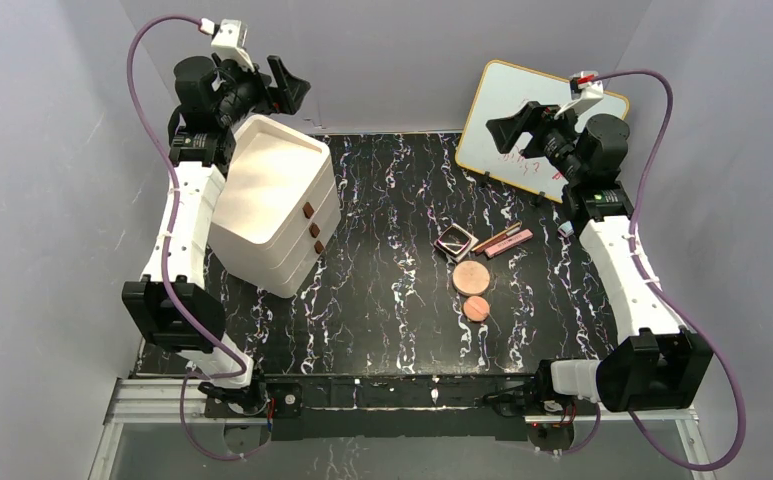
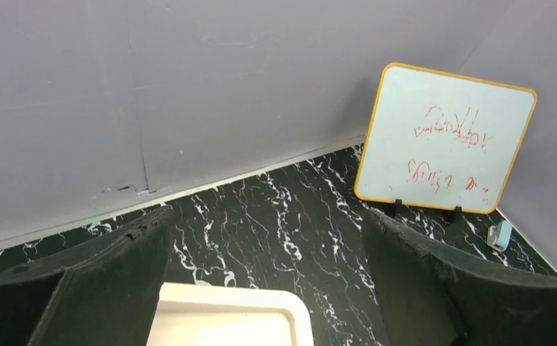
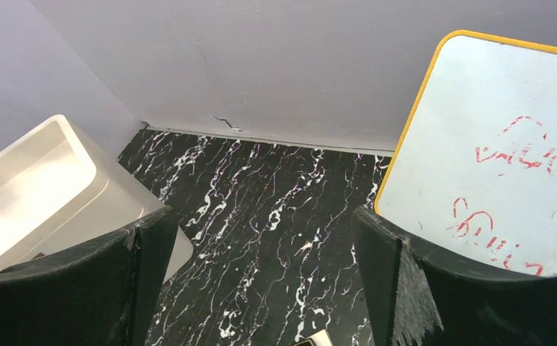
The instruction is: Organize the makeup
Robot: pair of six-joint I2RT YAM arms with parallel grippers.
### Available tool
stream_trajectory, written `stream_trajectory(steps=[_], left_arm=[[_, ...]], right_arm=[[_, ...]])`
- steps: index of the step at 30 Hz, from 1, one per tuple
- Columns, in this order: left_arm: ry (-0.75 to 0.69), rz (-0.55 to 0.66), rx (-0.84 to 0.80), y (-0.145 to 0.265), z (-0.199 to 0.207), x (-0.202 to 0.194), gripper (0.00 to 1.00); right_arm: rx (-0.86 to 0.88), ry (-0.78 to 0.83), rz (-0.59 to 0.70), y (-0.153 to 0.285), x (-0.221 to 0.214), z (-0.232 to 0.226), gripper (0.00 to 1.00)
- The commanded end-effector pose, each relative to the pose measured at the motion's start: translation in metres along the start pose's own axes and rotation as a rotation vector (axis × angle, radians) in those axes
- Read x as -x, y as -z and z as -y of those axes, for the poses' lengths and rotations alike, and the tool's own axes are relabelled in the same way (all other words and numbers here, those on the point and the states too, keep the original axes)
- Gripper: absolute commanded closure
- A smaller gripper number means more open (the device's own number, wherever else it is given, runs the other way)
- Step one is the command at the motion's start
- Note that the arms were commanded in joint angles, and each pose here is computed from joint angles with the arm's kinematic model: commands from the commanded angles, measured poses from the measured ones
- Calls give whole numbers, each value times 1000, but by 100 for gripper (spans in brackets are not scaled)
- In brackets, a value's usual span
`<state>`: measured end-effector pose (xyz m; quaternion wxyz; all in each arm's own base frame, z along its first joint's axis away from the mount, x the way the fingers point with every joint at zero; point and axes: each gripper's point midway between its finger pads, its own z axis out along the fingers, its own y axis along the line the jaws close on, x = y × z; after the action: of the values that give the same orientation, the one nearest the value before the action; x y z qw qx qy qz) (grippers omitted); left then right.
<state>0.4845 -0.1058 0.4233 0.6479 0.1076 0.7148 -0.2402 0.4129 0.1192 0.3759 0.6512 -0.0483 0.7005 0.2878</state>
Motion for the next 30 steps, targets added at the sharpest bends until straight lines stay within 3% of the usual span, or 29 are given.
stream_trajectory(steps=[1,7,11,19,30], left_arm=[[-49,116,-22,26,21,33,2],[-93,214,45,46,18,47,2],[-168,184,33,48,18,40,2],[-231,-44,314,34,-48,26,2],[-285,-325,512,23,-114,-36,1]], right_arm=[[23,59,91,10,33,-14,1],[-5,64,92,14,34,-11,1],[-2,63,87,16,34,-13,1],[-1,44,74,23,26,-14,1],[-6,24,30,28,7,-12,1]])
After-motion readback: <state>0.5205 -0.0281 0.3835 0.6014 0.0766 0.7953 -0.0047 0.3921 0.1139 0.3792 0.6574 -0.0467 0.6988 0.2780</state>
